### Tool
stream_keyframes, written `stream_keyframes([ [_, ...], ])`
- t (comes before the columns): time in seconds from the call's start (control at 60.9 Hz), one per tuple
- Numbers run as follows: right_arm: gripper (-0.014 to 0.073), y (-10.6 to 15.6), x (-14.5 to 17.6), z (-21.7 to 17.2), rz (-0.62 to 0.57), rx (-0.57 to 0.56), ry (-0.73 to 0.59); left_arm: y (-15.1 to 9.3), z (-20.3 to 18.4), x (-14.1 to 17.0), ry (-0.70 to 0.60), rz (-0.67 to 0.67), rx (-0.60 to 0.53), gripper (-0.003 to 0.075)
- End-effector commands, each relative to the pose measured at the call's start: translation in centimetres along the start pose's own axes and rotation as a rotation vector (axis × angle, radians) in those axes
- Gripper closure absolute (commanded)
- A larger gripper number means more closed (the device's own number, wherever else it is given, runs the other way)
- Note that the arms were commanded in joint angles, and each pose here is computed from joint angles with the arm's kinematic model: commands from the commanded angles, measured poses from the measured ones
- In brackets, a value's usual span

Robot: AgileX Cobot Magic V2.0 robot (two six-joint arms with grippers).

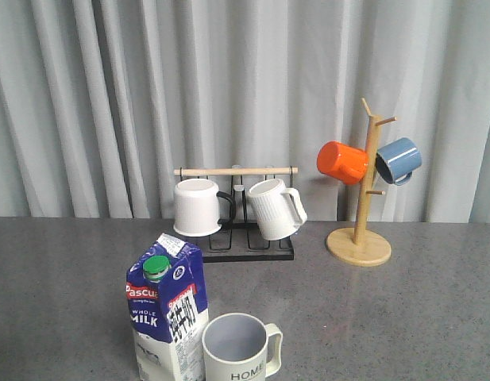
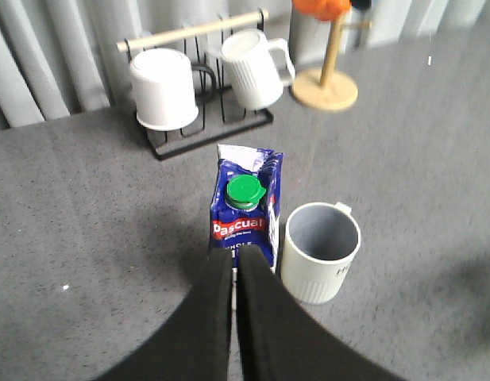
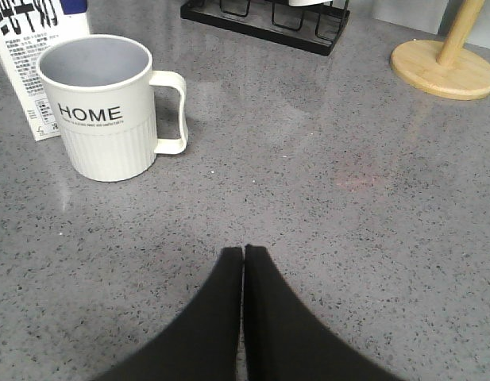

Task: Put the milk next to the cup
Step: 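Raise and withdraw the left gripper from the carton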

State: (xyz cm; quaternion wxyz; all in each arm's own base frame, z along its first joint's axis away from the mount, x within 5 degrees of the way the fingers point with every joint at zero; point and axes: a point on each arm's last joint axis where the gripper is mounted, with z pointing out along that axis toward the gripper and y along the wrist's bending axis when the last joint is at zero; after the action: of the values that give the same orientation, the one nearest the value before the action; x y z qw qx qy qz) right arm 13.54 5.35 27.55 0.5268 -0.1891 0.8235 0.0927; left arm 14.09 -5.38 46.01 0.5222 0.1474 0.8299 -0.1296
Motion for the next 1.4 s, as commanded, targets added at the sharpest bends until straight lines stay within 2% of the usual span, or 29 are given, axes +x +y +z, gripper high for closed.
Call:
stream_keyframes([
  [0.0, 0.06, -0.3, -1.7, -0.4, -0.007, 0.028, -0.107, 0.0, -1.3, 1.1, -0.196, -0.067, 0.0, 0.0728],
  [0.148, 0.06, -0.3, -1.7, -0.4, -0.007, 0.028, -0.107, 0.1, -1.0, 6.0, -0.144, -0.099, -0.001, 0.0728],
  [0.279, 0.06, -0.3, -1.7, -0.4, -0.007, 0.028, -0.107, 0.2, -0.7, 9.0, -0.084, -0.104, -0.004, 0.0727],
  [0.443, 0.06, -0.3, -1.7, -0.4, -0.007, 0.028, -0.107, 0.2, -0.3, 11.3, 0.006, -0.105, -0.005, 0.0727],
  [0.591, 0.06, -0.3, -1.7, -0.4, -0.007, 0.028, -0.107, 0.5, -0.3, 11.4, 0.018, -0.048, -0.044, 0.0727],
  [0.657, 0.06, -0.3, -1.7, -0.4, -0.007, 0.028, -0.107, 0.7, -0.2, 11.1, -0.028, -0.033, -0.057, 0.0727],
  [0.788, 0.06, -0.3, -1.5, -0.4, -0.007, 0.025, -0.095, 1.2, 1.2, 11.4, -0.224, 0.0, -0.089, 0.0727],
  [0.838, 0.06, -0.3, -1.5, -0.4, -0.007, 0.024, -0.094, 1.4, 1.9, 11.9, -0.334, 0.019, -0.099, 0.0727],
  [0.985, 0.06, -0.3, -1.5, -0.4, -0.007, 0.024, -0.092, 2.0, 3.2, 15.9, -0.588, -0.014, -0.124, 0.0727],
  [1.084, 0.06, -0.3, -1.5, -0.4, -0.007, 0.024, -0.092, 2.5, 3.5, 19.8, -0.647, -0.071, -0.143, 0.0727],
  [1.232, 0.06, -0.3, -1.5, -0.4, -0.007, 0.024, -0.092, 3.0, 3.6, 24.9, -0.639, -0.146, -0.19, 0.0727],
  [1.314, 0.06, -0.3, -1.5, -0.4, -0.007, 0.024, -0.091, 3.2, 3.4, 25.7, -0.585, -0.154, -0.23, 0.0727],
  [1.379, 0.06, -0.3, -1.5, -0.4, -0.007, 0.024, -0.091, 3.3, 2.9, 26.0, -0.591, -0.153, -0.266, 0.0727],
])
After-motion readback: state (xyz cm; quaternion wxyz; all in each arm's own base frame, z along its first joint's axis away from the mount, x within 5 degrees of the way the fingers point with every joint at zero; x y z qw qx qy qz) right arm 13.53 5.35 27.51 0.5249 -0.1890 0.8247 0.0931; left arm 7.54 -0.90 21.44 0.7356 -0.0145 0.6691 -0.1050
